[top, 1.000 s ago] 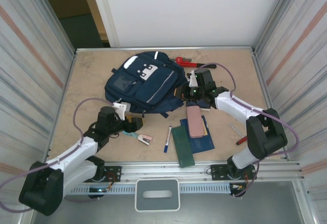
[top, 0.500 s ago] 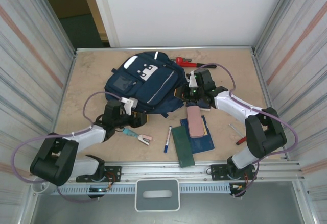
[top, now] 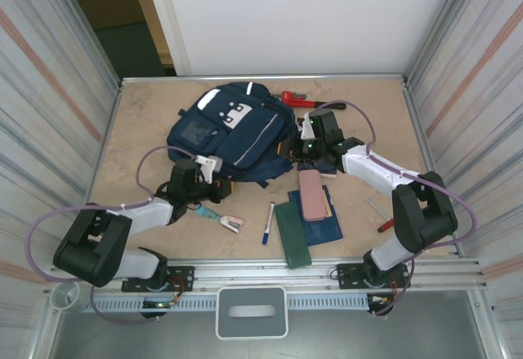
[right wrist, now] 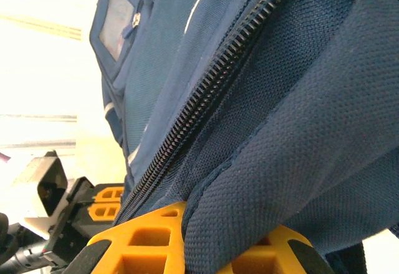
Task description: Pack books, pencil case, and school supplies into a backpack
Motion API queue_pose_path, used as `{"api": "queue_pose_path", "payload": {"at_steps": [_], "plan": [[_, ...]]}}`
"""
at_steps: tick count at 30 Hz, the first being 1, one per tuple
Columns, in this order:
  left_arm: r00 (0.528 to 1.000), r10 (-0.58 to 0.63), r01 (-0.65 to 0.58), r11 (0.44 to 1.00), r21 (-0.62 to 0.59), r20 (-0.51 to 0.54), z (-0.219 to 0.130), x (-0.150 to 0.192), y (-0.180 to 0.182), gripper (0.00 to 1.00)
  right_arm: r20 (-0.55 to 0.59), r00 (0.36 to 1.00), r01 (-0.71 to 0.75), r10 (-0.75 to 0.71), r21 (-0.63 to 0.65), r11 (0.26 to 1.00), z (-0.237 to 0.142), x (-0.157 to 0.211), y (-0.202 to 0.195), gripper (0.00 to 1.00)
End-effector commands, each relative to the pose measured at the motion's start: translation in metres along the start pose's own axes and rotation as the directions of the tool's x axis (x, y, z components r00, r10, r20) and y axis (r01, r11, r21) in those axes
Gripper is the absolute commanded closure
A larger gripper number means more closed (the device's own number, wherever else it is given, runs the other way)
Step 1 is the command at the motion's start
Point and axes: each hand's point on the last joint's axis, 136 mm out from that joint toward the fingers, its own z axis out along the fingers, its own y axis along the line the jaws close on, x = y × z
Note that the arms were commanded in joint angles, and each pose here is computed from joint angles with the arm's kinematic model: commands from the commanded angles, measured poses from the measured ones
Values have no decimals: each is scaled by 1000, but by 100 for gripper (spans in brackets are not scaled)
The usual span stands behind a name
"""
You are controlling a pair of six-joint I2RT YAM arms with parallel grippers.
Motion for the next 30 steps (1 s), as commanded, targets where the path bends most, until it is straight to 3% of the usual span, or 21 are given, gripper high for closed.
{"api": "queue_pose_path", "payload": {"at_steps": [1, 3, 6, 13, 16, 20, 23, 27, 30], "plan": [[997, -42, 58, 966, -252, 69, -20, -16, 35, 100, 54, 996, 75, -74, -25, 997, -14, -17, 14, 100], [986, -105, 152, 889, -432, 130, -45, -15, 66, 100, 50, 996, 73, -72, -8, 997, -17, -16, 8, 100], [959, -178, 273, 780, -562, 219, -79, -13, 100, 100, 53, 997, 61, -61, 3, 998, -20, -16, 1, 100], [926, -307, 378, 710, -594, 222, -92, -2, 134, 97, 30, 997, 74, -72, -52, 996, -10, -11, 13, 100], [926, -315, 375, 711, -594, 208, -89, -4, 135, 91, 22, 996, 85, -84, -65, 994, -6, -8, 19, 100], [936, -269, 351, 768, -536, 227, -93, -17, 115, 44, 13, 997, 78, -78, -35, 996, 1, -3, 14, 100], [949, -147, 277, 809, -518, 278, -107, -32, 87, 27, -20, 996, 93, -92, 53, 994, 14, 9, 0, 99], [940, 23, 135, 892, -432, 341, -113, -61, 37, 16, -131, 983, 162, -130, 265, 951, 29, 31, -38, 82], [964, 102, 5, 916, -402, 245, -96, -73, 11, 14, -137, 981, 175, -136, 335, 926, 25, 34, -57, 64]]}}
